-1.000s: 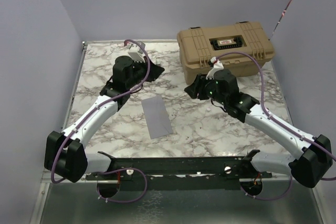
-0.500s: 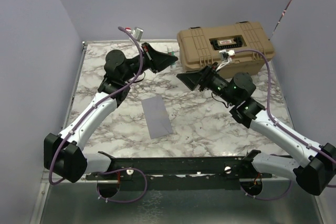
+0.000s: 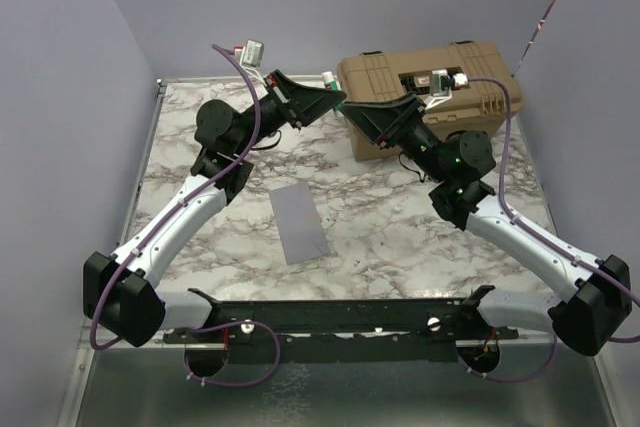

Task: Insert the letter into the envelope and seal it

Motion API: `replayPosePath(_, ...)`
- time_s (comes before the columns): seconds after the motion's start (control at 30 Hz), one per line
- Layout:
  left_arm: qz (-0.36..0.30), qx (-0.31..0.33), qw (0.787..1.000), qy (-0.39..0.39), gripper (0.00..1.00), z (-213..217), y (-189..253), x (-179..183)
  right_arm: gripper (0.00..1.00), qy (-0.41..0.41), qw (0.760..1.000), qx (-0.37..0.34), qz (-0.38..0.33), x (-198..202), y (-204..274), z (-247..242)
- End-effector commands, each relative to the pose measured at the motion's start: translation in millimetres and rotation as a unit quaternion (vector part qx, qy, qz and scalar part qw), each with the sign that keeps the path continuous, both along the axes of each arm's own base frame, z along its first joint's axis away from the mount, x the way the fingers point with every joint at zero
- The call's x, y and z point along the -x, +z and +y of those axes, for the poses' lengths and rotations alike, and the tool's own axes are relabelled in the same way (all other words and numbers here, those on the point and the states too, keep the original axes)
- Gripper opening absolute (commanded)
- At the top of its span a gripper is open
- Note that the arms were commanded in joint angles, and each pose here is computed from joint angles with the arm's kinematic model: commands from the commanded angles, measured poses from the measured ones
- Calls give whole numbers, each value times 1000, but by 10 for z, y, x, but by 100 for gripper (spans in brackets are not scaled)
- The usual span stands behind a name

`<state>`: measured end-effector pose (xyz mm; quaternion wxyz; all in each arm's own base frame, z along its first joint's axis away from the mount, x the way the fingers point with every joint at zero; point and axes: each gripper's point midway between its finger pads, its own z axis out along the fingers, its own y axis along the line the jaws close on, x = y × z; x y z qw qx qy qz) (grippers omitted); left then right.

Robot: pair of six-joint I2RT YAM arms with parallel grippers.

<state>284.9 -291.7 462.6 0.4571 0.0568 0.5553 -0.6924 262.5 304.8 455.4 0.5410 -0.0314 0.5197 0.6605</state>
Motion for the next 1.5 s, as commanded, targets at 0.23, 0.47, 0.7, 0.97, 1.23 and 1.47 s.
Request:
replayPosePath(0.23, -19, 45, 999, 8, 0, 39, 312, 46, 38, 38, 999, -1, -23, 45, 75, 117)
replayPosePath(0.47, -13, 46, 999, 25, 0, 82, 235, 23, 9, 3, 997, 49, -59, -50, 35, 139)
replayPosePath(0.7, 64, -10, 994, 93, 0, 81, -123, -347, 1, -152, 920, 326, -156, -660, -537, 0)
replayPosePath(0.97, 142, -61, 970, 187, 0, 170, -276, -802, 1, -314, 750, 491, -311, -1188, -613, -333)
replayPosePath(1.23, 290, -97, 923, 232, 0, 212, -612, -1088, 12, -356, 661, 564, -343, -1365, -776, -317)
replayPosePath(1.47, 182, -126, 951, 216, 0, 158, -353, -1051, 73, -147, 902, 373, -158, -459, -574, -2)
